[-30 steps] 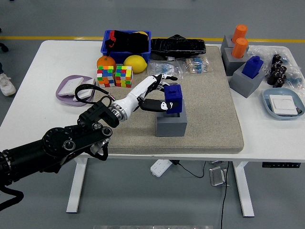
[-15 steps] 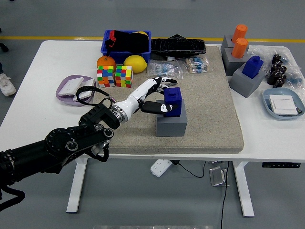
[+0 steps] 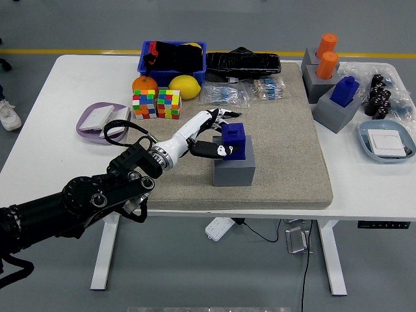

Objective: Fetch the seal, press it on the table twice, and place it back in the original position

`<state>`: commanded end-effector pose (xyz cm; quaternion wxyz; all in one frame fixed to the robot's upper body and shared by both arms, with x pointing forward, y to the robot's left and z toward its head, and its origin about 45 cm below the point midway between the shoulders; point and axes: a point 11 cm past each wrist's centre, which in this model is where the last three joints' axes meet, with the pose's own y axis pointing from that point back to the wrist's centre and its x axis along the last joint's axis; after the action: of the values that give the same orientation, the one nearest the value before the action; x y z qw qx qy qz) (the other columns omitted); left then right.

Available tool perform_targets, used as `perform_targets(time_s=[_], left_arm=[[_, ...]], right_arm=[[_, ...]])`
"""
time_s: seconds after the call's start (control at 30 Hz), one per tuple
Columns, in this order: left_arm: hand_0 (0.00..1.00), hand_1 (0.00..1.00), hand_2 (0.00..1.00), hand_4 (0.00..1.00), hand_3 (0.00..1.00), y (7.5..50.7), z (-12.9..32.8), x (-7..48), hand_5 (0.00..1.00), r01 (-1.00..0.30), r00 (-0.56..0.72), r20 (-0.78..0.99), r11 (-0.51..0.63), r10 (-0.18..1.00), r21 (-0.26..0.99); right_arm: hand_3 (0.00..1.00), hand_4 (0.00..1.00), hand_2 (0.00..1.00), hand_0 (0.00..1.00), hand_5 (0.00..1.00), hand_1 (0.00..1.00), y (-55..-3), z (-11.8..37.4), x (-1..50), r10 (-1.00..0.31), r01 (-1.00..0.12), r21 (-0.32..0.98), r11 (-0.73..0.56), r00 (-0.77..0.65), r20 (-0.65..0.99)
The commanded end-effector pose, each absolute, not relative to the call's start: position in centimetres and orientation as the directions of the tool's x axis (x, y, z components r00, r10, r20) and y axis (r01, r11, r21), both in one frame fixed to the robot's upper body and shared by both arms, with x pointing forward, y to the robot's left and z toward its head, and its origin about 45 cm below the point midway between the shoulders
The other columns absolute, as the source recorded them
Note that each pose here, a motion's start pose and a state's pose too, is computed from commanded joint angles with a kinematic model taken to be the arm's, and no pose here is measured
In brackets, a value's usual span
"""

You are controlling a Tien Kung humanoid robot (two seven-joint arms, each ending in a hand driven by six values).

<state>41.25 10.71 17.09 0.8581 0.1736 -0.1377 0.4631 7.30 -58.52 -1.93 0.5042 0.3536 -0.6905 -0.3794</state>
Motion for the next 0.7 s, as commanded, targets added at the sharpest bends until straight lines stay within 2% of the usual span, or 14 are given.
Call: perform_targets(time_s=[0.5, 0.53, 0.7], left_arm=[[0.841, 0.528, 0.482, 0.59, 0.813, 10.64, 16.64, 41.1, 0.002, -0.841, 0.537, 0.395, 0.51, 0.745, 0.181], [0.842, 0.606, 0.536, 0.598, 0.813, 10.63, 16.62, 41.1, 0.002, -0.841, 0.537, 0.395, 0.51, 0.745, 0.182], [0.842, 0.606, 0.536, 0.598, 0.813, 10.63, 16.54, 41.03, 0.002, -0.839, 0.54, 0.391, 0.511, 0.745, 0.184]], right_arm=[[0.755, 0.849, 0.727, 0.88, 0.539, 0.744, -58.51, -1.94, 7.26, -0.871, -0.105, 0.881, 0.462, -0.242, 0.428], [0.755, 0.849, 0.726, 0.88, 0.539, 0.744, -58.52, -1.93, 7.26, -0.871, -0.105, 0.881, 0.462, -0.242, 0.428], [0.755, 0.849, 0.726, 0.88, 0.539, 0.744, -58.55, -1.92, 7.21, -0.871, -0.104, 0.88, 0.463, -0.241, 0.429]])
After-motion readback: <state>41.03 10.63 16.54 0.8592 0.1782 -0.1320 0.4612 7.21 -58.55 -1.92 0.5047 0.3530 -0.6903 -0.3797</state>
